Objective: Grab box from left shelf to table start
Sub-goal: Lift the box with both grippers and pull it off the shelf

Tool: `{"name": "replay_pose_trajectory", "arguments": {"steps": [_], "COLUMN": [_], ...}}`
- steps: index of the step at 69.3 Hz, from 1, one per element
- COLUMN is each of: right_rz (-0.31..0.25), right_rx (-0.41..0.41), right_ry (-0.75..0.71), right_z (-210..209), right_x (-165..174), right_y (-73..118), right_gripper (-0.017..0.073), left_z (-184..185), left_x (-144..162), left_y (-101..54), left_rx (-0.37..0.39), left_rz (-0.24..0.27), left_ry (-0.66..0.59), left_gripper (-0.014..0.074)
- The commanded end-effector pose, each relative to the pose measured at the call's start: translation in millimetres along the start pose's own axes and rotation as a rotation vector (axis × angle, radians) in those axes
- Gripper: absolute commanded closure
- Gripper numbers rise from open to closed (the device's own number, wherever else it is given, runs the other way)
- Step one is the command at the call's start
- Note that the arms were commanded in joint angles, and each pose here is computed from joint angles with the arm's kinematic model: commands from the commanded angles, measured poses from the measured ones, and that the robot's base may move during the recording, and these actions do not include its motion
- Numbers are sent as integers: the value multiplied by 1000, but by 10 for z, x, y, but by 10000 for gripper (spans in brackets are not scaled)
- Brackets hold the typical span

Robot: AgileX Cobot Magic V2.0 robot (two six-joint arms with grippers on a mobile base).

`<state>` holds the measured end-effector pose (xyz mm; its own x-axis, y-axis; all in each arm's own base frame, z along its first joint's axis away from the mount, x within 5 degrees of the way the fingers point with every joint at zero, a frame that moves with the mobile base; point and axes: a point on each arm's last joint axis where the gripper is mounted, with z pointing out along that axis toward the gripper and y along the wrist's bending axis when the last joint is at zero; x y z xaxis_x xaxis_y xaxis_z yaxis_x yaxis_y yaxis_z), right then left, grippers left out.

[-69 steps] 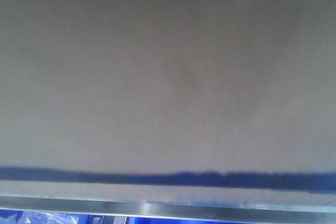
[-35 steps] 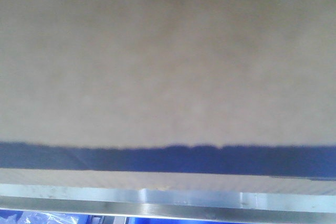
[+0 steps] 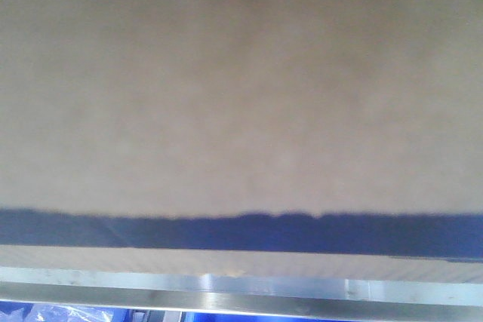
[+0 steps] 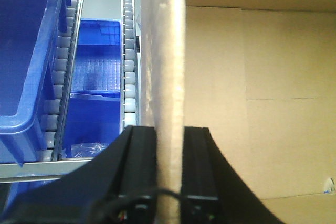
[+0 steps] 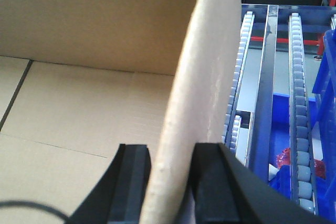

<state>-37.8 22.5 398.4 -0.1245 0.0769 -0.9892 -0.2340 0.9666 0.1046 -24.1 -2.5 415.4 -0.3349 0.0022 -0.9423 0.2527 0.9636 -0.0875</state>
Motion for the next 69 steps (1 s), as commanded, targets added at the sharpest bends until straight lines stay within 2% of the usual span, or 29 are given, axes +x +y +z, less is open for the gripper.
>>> {"name": "replay_pose_trajectory", "arguments": {"steps": [1,69], "right_rz": [-46,-46], "right_rx": [44,44], "right_ry": [-167,-168], "right_z": [-36,-36], "right_x": [-213,-214], "right_y": [-23,-23], "right_gripper": [503,503], "left_z": [-68,-65], "left_x": [-220,-218], "left_y": [8,11], "left_rx": [-19,-19], "left_rz": [15,16], "left_ry": [-185,-183], "left_gripper": [687,694]}}
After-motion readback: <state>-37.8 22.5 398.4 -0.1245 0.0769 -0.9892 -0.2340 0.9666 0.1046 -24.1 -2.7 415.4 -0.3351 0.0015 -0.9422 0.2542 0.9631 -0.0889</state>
